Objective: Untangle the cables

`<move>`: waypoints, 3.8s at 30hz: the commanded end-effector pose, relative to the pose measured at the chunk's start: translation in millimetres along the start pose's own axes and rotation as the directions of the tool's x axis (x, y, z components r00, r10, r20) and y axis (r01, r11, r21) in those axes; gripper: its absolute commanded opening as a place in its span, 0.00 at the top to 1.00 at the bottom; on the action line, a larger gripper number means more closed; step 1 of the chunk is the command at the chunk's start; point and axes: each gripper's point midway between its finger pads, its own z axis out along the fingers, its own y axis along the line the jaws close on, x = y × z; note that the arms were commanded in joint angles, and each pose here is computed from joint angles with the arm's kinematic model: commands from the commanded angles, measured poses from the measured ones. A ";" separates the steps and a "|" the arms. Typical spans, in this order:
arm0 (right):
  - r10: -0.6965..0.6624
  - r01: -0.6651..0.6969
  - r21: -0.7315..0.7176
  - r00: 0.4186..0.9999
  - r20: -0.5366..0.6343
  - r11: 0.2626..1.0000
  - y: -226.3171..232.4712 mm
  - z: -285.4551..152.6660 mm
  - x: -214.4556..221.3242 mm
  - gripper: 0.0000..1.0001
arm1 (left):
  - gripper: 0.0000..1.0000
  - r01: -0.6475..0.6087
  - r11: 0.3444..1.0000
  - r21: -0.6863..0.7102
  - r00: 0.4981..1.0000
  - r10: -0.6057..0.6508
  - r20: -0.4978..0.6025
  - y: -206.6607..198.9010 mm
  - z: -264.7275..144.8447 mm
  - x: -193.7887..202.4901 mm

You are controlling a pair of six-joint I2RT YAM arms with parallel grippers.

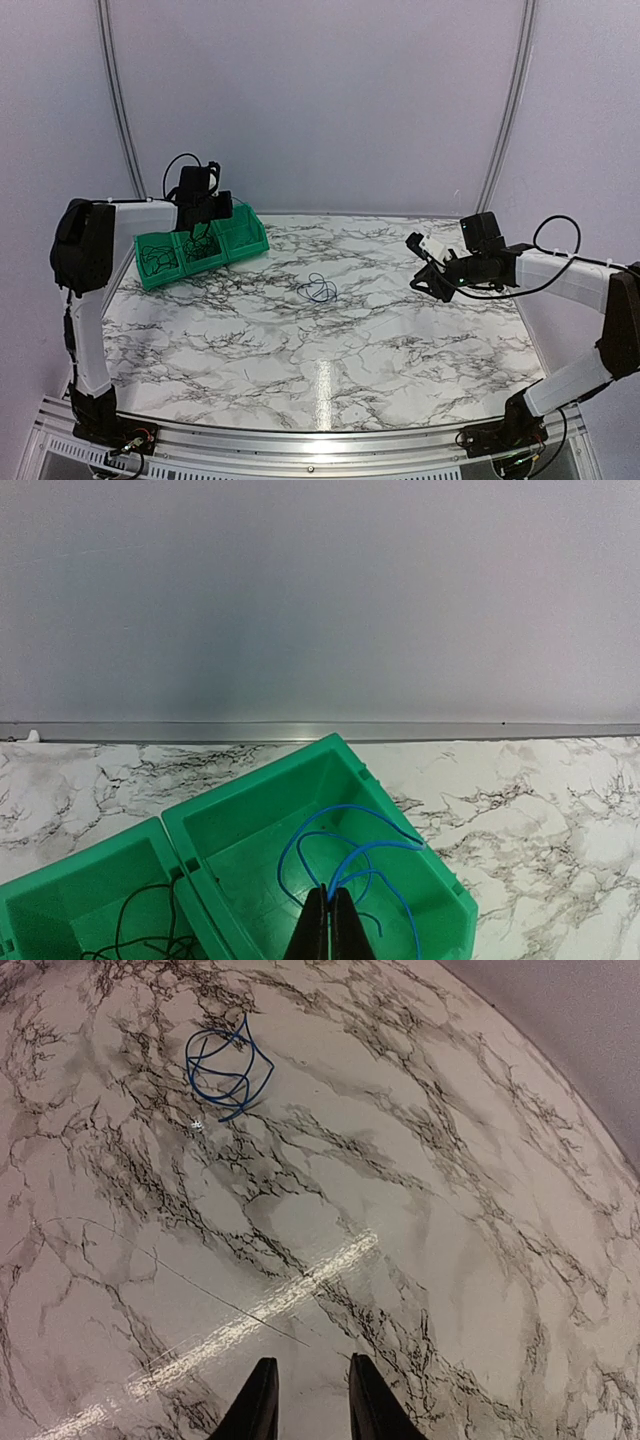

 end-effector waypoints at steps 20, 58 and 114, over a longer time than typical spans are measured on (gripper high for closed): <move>-0.037 0.037 0.010 0.999 0.039 0.999 -5.6 -5.0 -16.3 0.74 | 1.00 0.048 0.998 -0.052 0.991 -0.054 -0.124 11.2 23.8 42.7; -0.045 0.045 -0.009 0.999 0.020 0.999 -0.6 1.1 -12.6 0.74 | 0.67 0.048 0.996 -0.071 0.982 -0.060 -0.179 8.8 25.6 36.5; 0.119 -0.165 -0.529 0.986 -0.120 0.832 79.4 159.5 -133.6 1.00 | 0.35 -0.144 0.889 0.435 0.988 0.157 0.004 -137.4 -189.2 124.9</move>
